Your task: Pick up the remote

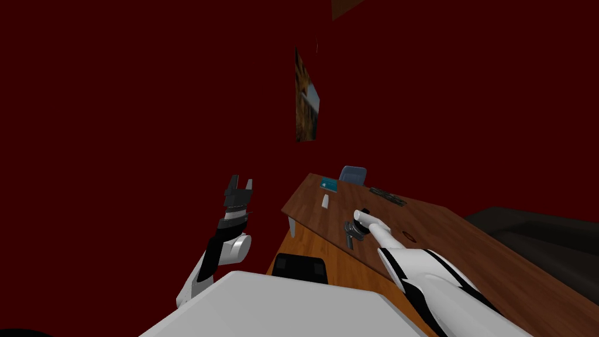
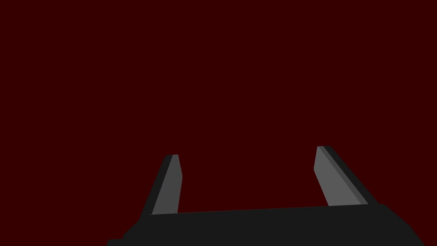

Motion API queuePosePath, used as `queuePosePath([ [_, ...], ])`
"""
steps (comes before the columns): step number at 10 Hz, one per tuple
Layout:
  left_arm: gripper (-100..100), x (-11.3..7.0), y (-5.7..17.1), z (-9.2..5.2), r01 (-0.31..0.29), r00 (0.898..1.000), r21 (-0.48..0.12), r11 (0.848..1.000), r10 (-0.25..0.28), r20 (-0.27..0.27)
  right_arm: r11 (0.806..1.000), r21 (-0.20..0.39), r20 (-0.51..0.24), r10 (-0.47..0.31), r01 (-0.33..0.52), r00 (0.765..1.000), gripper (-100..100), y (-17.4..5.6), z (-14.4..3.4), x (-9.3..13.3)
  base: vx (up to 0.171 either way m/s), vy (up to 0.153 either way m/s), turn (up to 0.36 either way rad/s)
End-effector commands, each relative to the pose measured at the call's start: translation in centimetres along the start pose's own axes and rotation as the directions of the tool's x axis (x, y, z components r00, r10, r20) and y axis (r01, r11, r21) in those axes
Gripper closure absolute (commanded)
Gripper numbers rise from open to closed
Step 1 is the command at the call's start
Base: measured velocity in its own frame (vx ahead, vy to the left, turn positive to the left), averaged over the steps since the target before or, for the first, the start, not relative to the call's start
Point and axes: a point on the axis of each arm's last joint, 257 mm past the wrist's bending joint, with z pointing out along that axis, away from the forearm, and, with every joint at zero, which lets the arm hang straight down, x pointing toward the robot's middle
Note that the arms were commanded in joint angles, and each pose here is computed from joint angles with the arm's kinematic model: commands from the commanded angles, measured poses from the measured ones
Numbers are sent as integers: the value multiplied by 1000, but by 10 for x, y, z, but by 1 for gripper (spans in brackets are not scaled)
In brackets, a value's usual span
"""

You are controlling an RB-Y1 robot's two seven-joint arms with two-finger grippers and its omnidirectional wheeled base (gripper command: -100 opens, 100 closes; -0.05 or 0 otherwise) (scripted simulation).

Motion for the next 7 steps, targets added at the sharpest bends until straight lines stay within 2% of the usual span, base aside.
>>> queuePosePath([
  [1,0,0,0,0,0,1000,0,1000,0,0,1000,0,0,0,0,1000,100,0,0,0,0,0,0],
  [2,0,0,0,0,0,1000,0,1000,0,0,1000,0,0,0,0,1000,0,0,0,0,0,0,0],
  [3,0,0,0,0,0,1000,0,1000,0,0,1000,2,1,10,-10,1000,100,-6,-12,9,-65,6,51],
  [4,0,0,0,0,0,1000,0,1000,0,0,1000,2,1,10,-10,1000,100,-6,-12,9,-73,-8,54],
  [5,0,0,0,0,0,1000,0,1000,0,0,1000,2,1,14,-14,1000,100,-8,-20,14,-68,-14,27],
  [6,0,0,0,0,0,1000,0,1000,0,0,1000,3,-2,9,-9,1000,100,-8,-16,12,-30,-7,7],
  [7,0,0,0,0,0,1000,0,1000,0,0,1000,3,0,11,-11,1000,0,-8,-17,12,-6,-1,-2],
])
